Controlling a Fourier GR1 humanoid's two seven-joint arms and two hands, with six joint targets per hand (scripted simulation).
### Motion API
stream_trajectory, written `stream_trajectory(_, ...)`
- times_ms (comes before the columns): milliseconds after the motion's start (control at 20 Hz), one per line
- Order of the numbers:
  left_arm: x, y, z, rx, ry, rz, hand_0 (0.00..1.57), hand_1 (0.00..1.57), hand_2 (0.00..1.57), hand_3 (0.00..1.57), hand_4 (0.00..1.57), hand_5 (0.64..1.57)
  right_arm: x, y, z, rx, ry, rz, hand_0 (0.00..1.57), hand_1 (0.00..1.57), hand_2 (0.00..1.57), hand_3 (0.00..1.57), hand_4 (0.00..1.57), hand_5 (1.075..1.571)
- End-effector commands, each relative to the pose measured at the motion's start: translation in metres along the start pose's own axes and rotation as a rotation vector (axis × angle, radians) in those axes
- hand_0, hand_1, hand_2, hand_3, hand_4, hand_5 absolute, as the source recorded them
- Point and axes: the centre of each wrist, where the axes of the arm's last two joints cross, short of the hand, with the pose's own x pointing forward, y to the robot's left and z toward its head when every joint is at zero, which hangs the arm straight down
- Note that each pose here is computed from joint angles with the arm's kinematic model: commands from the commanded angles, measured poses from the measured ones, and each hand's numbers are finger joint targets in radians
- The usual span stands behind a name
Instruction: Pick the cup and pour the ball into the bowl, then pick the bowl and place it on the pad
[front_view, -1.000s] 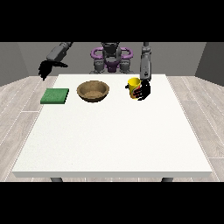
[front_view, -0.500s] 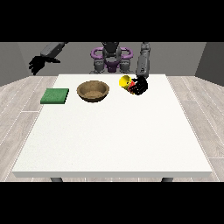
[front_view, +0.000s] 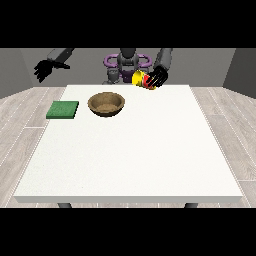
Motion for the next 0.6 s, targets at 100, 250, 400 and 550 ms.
stream_trajectory(100,0.059,-0.013,-0.025,-0.015,-0.064,-0.134,1.37,1.37,1.57,1.57,1.11,1.566,-0.001,-0.018,0.003,-0.039,0.016,0.008,0.00,0.00,0.00,0.00,0.00,1.560)
stream_trajectory(250,0.050,-0.010,-0.012,-0.067,-0.043,-0.165,1.37,1.37,1.57,1.57,1.11,1.566,-0.026,-0.014,0.029,-0.040,0.050,0.004,0.00,0.00,0.08,0.00,0.00,1.554)
stream_trajectory(400,0.069,0.001,-0.040,-0.038,-0.078,-0.267,1.33,1.33,1.57,1.57,1.02,1.569,-0.025,-0.003,0.016,-0.031,0.008,-0.021,0.00,0.00,0.00,0.00,0.00,1.552)
stream_trajectory(550,0.072,-0.009,-0.030,-0.037,-0.095,-0.325,1.08,1.08,1.57,1.57,0.96,1.570,-0.020,0.001,0.008,-0.013,0.016,-0.019,0.00,0.00,0.06,0.00,0.00,1.551)
